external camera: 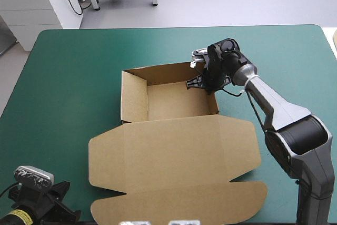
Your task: Fold the box
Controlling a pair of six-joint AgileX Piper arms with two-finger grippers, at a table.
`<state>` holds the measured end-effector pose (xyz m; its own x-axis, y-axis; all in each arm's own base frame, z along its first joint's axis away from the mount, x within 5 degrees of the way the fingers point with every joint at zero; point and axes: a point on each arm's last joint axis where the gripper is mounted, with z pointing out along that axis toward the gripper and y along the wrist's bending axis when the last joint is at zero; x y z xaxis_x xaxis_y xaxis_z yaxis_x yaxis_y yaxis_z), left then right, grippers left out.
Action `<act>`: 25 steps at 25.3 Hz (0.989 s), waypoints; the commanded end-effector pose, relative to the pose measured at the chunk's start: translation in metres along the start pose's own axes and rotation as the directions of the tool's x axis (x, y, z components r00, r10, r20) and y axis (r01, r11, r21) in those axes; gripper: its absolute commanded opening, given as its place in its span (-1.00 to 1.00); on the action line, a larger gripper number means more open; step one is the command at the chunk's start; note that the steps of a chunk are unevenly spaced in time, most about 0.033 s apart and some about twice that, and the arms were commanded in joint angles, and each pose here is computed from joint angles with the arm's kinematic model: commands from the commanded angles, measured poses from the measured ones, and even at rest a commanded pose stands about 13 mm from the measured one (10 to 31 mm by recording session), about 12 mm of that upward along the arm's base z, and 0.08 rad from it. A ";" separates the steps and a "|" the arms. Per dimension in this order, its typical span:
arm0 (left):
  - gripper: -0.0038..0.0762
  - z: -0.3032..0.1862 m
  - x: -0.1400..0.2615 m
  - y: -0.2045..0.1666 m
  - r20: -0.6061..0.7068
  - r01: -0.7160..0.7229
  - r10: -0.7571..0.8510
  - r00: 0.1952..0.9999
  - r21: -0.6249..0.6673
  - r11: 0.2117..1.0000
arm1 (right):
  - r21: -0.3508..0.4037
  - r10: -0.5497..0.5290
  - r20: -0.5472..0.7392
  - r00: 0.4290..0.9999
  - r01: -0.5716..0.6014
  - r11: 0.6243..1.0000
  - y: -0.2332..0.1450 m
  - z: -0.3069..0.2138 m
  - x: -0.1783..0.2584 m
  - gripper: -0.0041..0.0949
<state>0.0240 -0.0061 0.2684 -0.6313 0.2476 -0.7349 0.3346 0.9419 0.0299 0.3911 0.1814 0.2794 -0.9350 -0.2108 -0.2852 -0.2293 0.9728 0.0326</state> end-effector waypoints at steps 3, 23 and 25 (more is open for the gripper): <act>-0.92 -0.005 -0.010 -0.001 0.078 0.001 -0.001 0.997 0.011 1.000 | 0.059 0.108 0.156 0.982 -0.119 0.991 -0.050 -0.050 -0.011 -0.96; -0.92 -0.005 -0.009 -0.001 0.066 0.001 -0.001 0.998 0.011 1.000 | 0.327 0.618 0.329 0.714 -0.700 0.635 -0.384 -0.157 0.137 -0.91; -0.92 -0.005 -0.009 -0.001 0.066 0.001 -0.001 0.998 0.011 1.000 | 0.288 0.659 0.312 0.684 -0.729 0.621 -0.390 -0.153 0.144 -0.77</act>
<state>0.0231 -0.0060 0.2682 -0.6286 0.2451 -0.7381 0.3355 0.9417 0.0270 0.3183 -0.2406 0.3475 -0.7602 0.5049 -0.4088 0.5894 0.8007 -0.1071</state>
